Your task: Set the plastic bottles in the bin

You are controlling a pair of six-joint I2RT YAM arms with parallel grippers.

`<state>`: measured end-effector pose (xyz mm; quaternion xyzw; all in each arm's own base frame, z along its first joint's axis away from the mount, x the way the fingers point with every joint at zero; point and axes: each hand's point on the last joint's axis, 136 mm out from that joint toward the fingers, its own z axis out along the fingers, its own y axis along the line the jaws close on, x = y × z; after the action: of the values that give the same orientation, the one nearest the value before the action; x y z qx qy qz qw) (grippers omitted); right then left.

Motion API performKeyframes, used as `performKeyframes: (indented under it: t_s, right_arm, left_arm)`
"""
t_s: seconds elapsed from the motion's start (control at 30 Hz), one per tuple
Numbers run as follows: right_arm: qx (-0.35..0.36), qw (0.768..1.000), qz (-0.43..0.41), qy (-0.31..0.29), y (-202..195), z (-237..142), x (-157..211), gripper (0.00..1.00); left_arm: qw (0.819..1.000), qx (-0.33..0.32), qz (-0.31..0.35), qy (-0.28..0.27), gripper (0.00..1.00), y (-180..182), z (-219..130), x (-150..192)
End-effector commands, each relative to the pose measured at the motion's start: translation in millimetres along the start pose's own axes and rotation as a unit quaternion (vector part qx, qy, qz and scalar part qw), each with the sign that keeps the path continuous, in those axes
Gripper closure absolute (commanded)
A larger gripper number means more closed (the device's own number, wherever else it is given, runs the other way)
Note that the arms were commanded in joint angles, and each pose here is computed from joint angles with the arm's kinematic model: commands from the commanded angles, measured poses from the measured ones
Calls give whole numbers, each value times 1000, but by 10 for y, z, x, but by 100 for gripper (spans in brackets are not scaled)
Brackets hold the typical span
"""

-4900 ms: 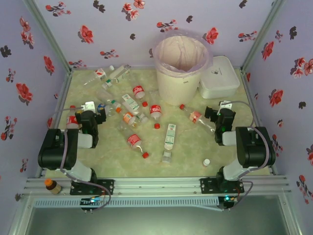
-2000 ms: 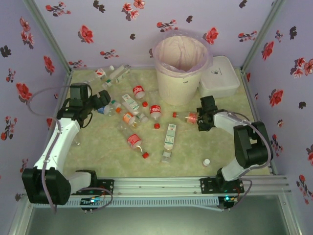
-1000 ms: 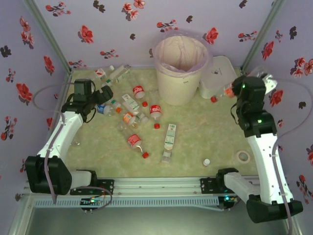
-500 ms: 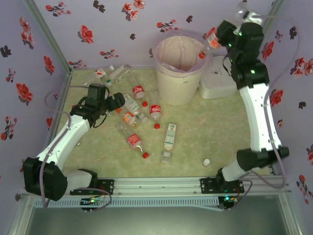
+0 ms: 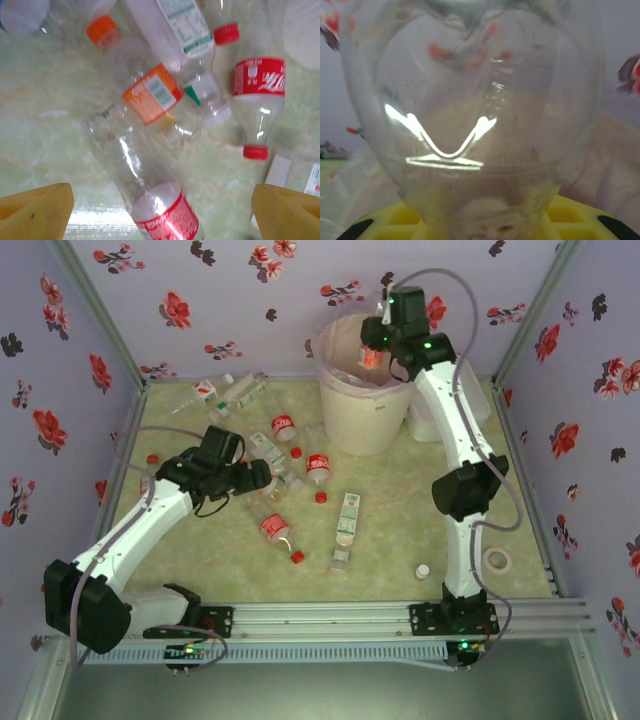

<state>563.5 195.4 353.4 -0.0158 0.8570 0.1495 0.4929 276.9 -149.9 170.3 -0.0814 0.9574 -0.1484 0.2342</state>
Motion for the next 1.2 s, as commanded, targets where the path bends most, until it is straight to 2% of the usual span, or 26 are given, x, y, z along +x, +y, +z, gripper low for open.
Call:
performKeyframes:
  t_s: [0.0, 0.17, 0.43, 0.6, 0.7, 0.87, 1.0, 1.17]
  right_arm:
    - [7, 999, -29, 17, -14, 68, 95, 93]
    - [24, 997, -38, 62, -100, 378, 442, 91]
    - [43, 991, -40, 123, -240, 666, 886, 86]
    - [50, 989, -50, 130, -280, 694, 945, 45]
    - [56, 989, -59, 125, -288, 642, 889, 28]
    - [48, 992, -69, 95, -222, 410, 618, 12]
    - [26, 995, -71, 61, -87, 76, 303, 1]
    - [12, 999, -41, 7, 28, -595, -146, 0]
  left_arm:
    - [998, -2, 29, 64, 8, -59, -27, 282]
    - [994, -13, 40, 105, 7, -79, 16, 597]
    - [990, -14, 40, 133, 7, -199, 133, 901]
    - [988, -15, 45, 147, 5, -276, 220, 1042]
    - [986, -15, 44, 157, 3, -288, 280, 1128]
    - [983, -15, 38, 179, 0, -262, 365, 1269]
    - [983, -21, 28, 183, 0, -208, 427, 1331]
    - [985, -14, 6, 175, 0, -179, 550, 1387]
